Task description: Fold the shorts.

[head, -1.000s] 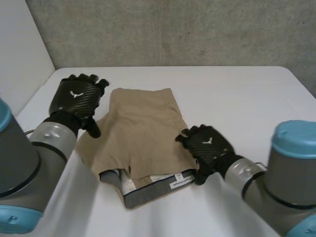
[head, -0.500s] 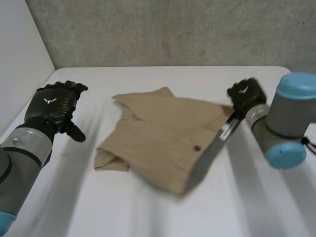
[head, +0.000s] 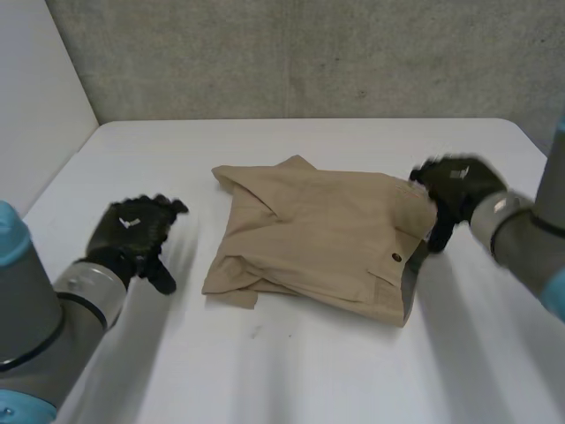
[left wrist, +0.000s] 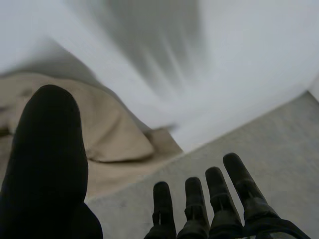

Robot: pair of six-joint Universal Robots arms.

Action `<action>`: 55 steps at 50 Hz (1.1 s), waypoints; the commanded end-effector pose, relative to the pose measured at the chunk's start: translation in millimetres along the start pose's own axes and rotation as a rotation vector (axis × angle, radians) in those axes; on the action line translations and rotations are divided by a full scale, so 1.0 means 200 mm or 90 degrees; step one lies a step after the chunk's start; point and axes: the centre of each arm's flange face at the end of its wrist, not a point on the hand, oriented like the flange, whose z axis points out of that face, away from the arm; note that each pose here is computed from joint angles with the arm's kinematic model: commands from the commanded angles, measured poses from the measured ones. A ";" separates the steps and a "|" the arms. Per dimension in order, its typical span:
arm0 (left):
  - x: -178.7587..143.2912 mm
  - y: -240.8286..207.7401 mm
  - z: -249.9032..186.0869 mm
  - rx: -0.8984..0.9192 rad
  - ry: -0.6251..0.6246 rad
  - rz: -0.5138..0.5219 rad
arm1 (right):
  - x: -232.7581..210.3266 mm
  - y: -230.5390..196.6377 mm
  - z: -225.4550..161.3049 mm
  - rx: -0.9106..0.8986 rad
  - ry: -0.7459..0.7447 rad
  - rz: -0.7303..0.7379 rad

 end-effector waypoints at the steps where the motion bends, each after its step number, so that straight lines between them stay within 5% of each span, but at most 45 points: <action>1: 0.13 0.13 -0.03 -0.084 0.057 -0.015 | -0.22 0.15 -0.28 -0.053 -0.146 0.083; 9: 0.19 0.21 0.04 -0.149 0.071 -0.103 | -0.38 0.23 -0.33 0.002 -0.157 0.053; 18: 0.22 0.21 0.16 -0.158 0.061 -0.200 | -0.41 0.35 -0.18 -0.004 -0.087 -0.002; 29: 0.22 0.17 0.27 -0.129 0.052 -0.234 | -0.37 0.26 -0.23 0.048 -0.064 -0.060; 43: 0.23 0.12 0.35 -0.102 0.026 -0.214 | -0.23 -0.04 -0.38 0.176 -0.003 -0.090; 47: 0.17 -0.15 0.26 -0.013 0.027 -0.176 | -0.17 -0.18 -0.42 0.221 0.026 -0.120; 55: 0.02 -0.82 -0.21 0.281 -0.013 0.012 | -0.03 -0.56 -0.56 0.309 0.078 -0.162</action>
